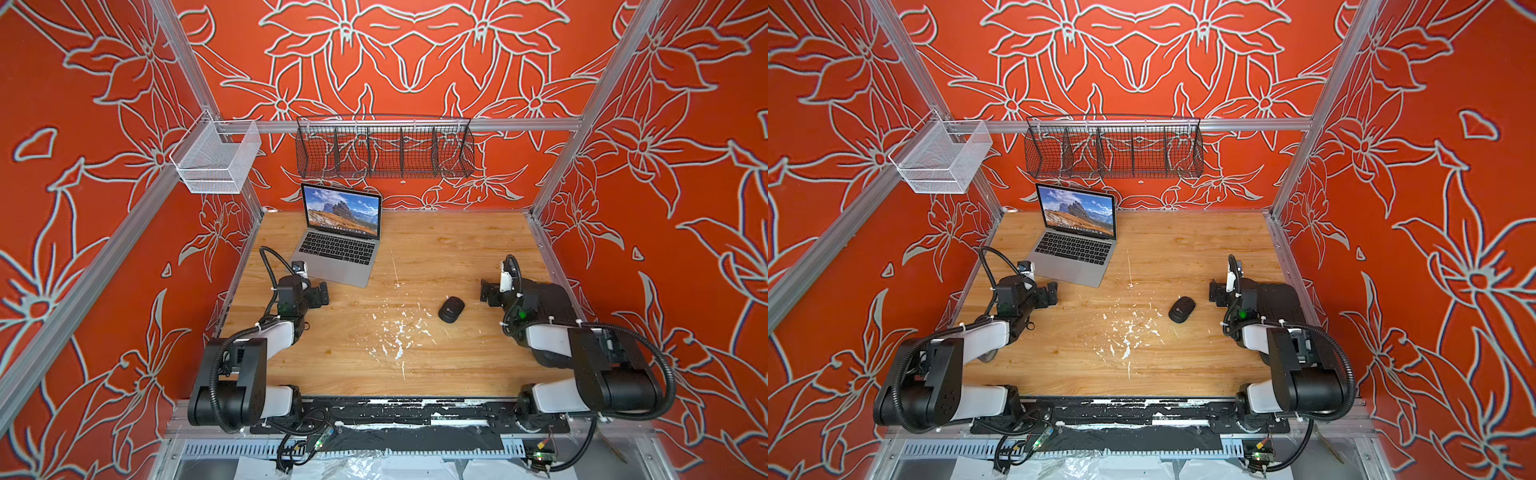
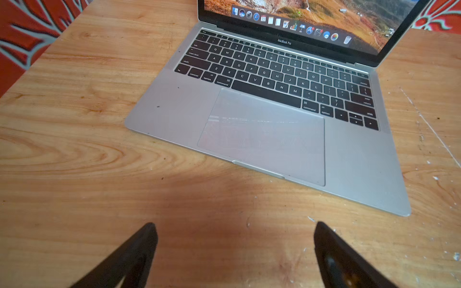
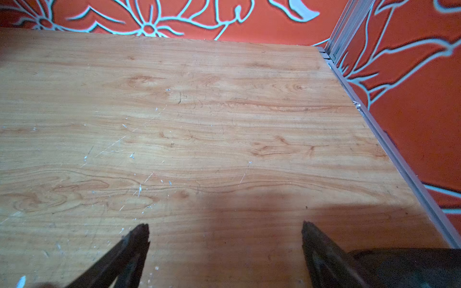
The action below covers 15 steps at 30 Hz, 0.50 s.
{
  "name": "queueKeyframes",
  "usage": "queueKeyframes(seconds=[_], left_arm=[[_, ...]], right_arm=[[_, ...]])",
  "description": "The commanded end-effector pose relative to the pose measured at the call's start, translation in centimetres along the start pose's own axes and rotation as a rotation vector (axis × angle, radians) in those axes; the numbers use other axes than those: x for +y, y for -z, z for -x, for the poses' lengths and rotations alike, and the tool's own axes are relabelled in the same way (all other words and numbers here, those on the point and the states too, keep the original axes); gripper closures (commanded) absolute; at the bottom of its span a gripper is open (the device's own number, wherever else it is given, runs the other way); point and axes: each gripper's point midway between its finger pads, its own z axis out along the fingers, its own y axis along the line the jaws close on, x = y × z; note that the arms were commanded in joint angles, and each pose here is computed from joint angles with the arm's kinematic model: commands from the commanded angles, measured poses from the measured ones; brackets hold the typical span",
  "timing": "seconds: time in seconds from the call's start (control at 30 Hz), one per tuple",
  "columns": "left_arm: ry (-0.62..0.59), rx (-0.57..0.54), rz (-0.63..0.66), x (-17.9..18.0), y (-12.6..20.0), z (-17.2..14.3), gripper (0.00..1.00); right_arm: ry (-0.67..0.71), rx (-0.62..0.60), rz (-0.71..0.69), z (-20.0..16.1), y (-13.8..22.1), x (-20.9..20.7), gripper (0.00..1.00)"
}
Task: Insert the wireless mouse receiver into the laptop
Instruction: Pick up the mouse from the center of the board.
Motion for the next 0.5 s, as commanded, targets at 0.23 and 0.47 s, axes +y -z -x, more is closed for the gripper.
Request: queueKeyframes(seconds=[0.23, 0.47], left_arm=[[-0.005, -0.021, -0.005, -0.18, 0.22, 0.66, 0.03], [-0.005, -0.021, -0.006, -0.21, 0.21, 0.64, 0.03]], right_arm=[[0.004, -0.032, 0.012, 1.08, 0.06, 0.19, 0.03], [0.002, -0.034, 0.012, 1.13, 0.09, 0.18, 0.03]])
